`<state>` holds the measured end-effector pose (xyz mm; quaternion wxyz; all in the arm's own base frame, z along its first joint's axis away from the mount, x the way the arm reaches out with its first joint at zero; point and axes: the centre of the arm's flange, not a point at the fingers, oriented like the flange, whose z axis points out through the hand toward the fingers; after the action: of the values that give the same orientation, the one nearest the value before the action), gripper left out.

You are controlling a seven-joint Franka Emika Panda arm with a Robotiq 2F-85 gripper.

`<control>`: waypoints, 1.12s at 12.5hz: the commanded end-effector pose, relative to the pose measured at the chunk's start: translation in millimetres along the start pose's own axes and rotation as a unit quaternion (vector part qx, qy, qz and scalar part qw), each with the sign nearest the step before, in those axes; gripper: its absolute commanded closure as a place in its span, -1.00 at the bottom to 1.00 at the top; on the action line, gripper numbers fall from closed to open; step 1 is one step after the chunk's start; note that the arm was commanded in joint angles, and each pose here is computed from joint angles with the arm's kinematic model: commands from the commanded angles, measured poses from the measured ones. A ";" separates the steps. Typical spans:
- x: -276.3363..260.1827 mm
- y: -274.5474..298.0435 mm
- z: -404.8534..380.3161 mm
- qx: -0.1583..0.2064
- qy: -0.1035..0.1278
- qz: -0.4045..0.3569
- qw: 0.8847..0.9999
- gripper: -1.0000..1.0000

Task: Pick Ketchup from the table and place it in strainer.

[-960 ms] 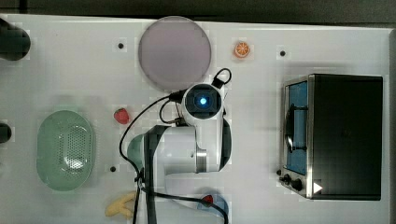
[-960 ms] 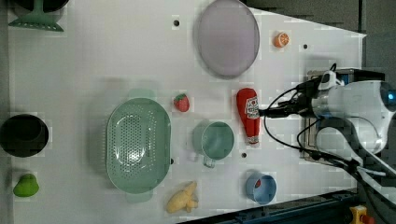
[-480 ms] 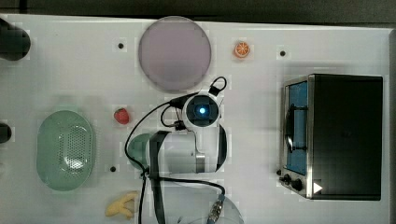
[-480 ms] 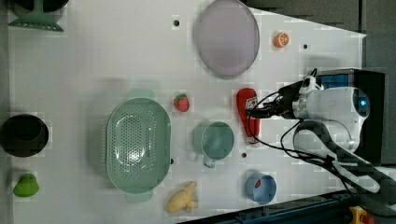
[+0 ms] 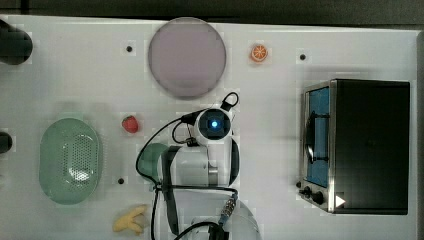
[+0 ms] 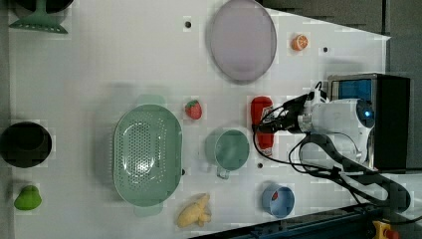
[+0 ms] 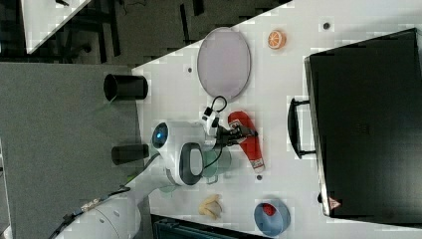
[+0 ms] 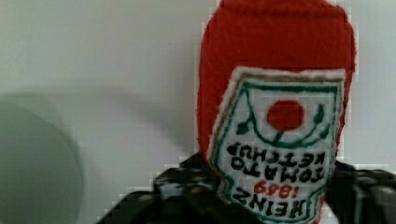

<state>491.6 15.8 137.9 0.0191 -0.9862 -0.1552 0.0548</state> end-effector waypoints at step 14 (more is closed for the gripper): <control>-1.2 -110.6 -286.0 -0.031 0.009 0.061 0.998 -0.22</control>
<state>499.3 76.1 462.5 -0.0195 -0.9931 -0.1150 -0.0072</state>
